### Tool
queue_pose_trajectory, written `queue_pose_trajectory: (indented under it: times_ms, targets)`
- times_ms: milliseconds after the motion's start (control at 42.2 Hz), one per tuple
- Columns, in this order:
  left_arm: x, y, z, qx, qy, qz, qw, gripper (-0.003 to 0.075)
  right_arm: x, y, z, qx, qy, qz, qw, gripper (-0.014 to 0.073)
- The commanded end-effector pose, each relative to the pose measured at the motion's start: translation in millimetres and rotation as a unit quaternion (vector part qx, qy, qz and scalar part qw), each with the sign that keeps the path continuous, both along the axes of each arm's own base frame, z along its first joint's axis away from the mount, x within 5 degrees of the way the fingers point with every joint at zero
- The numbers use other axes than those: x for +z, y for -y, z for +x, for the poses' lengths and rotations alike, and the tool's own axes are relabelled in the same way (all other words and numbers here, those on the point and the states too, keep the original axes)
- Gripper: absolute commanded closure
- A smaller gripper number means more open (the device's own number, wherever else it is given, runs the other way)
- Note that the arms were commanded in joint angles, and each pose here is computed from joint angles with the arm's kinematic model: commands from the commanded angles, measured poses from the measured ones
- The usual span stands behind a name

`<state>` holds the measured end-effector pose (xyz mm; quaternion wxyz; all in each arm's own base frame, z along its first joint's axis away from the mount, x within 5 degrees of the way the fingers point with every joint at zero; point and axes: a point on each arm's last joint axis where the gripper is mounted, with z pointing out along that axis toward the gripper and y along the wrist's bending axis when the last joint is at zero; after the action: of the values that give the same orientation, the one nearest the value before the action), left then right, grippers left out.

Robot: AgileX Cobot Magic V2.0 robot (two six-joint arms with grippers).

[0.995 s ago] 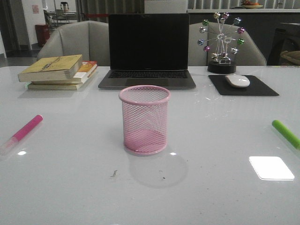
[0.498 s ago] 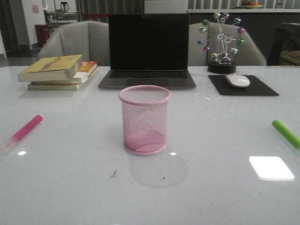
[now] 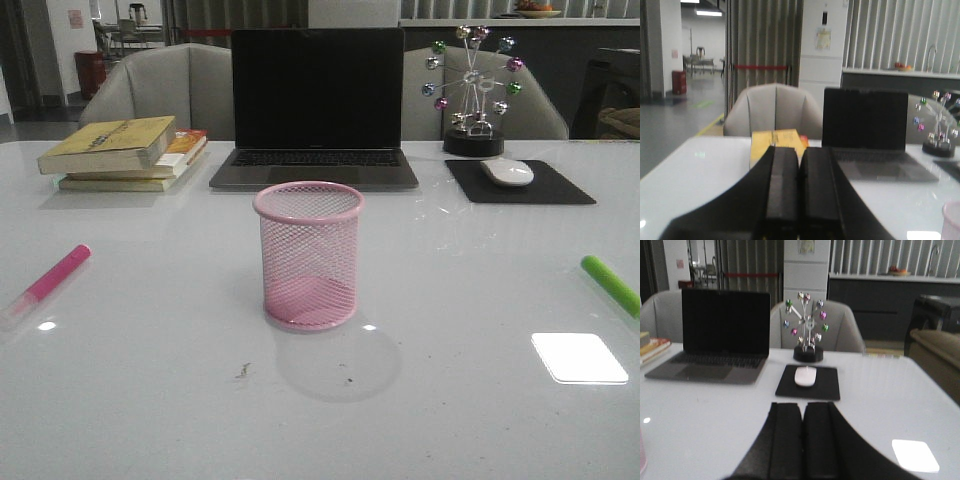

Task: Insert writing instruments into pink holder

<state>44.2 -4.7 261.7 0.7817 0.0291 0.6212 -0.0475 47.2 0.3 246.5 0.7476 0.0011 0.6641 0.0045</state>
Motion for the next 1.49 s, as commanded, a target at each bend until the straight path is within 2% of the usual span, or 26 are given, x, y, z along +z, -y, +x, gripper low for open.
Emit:
queue_pose_trajectory:
  times_ms: [0, 71, 213, 379, 498, 640, 948, 1019, 1043, 1090, 1185, 1233, 1280, 1327, 1470]
  targets:
    - [49.8, -1.2, -14.0, -0.003, 0.077, -0.01, 0.997, 0.0628, 44.6, 0.5, -11.6, -0.008, 0.077, -0.019, 0.997, 0.0538]
    - [75.7, -1.8, -16.3, -0.002, 0.062, -0.009, 0.998, 0.0627, 68.3, 0.6, -14.1, -0.008, 0.071, -0.02, 0.997, 0.0538]
    - [112.5, -1.4, -7.0, 0.002, -0.017, -0.002, 1.0, 0.0627, 104.6, 0.8, -4.3, -0.008, 0.021, -0.02, 1.0, 0.0538]
    - [125.0, 0.6, 17.8, 0.006, -0.146, 0.011, 0.989, 0.0627, 128.9, 1.0, 20.8, -0.008, -0.062, -0.02, 0.998, 0.0538]
    - [111.9, 2.9, 40.3, 0.008, -0.231, 0.02, 0.973, 0.0628, 122.9, 0.9, 45.2, -0.005, -0.131, -0.017, 0.991, 0.0538]
    - [91.0, 4.9, 59.7, 0.01, -0.342, 0.032, 0.939, 0.0627, 106.6, 1.0, 66.9, -0.004, -0.209, -0.017, 0.978, 0.0538]
    - [71.1, 8.5, 89.8, 0.01, -0.423, 0.038, 0.905, 0.0622, 74.9, 1.2, 103.1, -0.002, -0.34, -0.017, 0.94, 0.0535]
    - [69.5, 8.7, 92.1, 0.01, -0.429, 0.039, 0.902, 0.0568, 67.4, 1.2, 108.5, -0.002, -0.369, -0.017, 0.929, 0.0508]
    - [69.3, 8.8, 92.3, 0.01, -0.429, 0.04, 0.902, 0.0527, 65.2, 1.2, 110.0, -0.001, -0.378, -0.017, 0.926, 0.0484]
    - [69.3, 8.8, 92.8, 0.01, -0.429, 0.04, 0.902, 0.0444, 60.9, 1.2, 114.0, -0.001, -0.392, -0.017, 0.92, 0.0402]
    - [69.4, 8.8, 92.9, 0.009, -0.428, 0.042, 0.903, 0.0228, 54.5, 1.2, 120.9, -0.001, -0.411, -0.017, 0.912, 0.0195]
    - [69.4, 8.8, 92.9, 0.009, -0.428, 0.044, 0.903, 0.0166, 51.5, 1.3, 124.1, -0.001, -0.418, -0.017, 0.908, 0.0107]
    - [69.4, 8.8, 92.9, 0.009, -0.428, 0.045, 0.903, 0.0135, 49.2, 1.3, 126.7, -0.001, -0.425, -0.017, 0.905, 0.0058]
    - [69.4, 9.0, 92.8, 0.006, -0.427, 0.052, 0.903, 0.0139, 46.8, 1.2, 130.2, 0.0, -0.433, -0.016, 0.901, 0.0034]
    - [70.0, 14.7, 92.6, -0.017, -0.423, 0.051, 0.904, 0.014, 45.8, 0.8, 145.1, 0.001, -0.456, -0.012, 0.89, 0.0034]
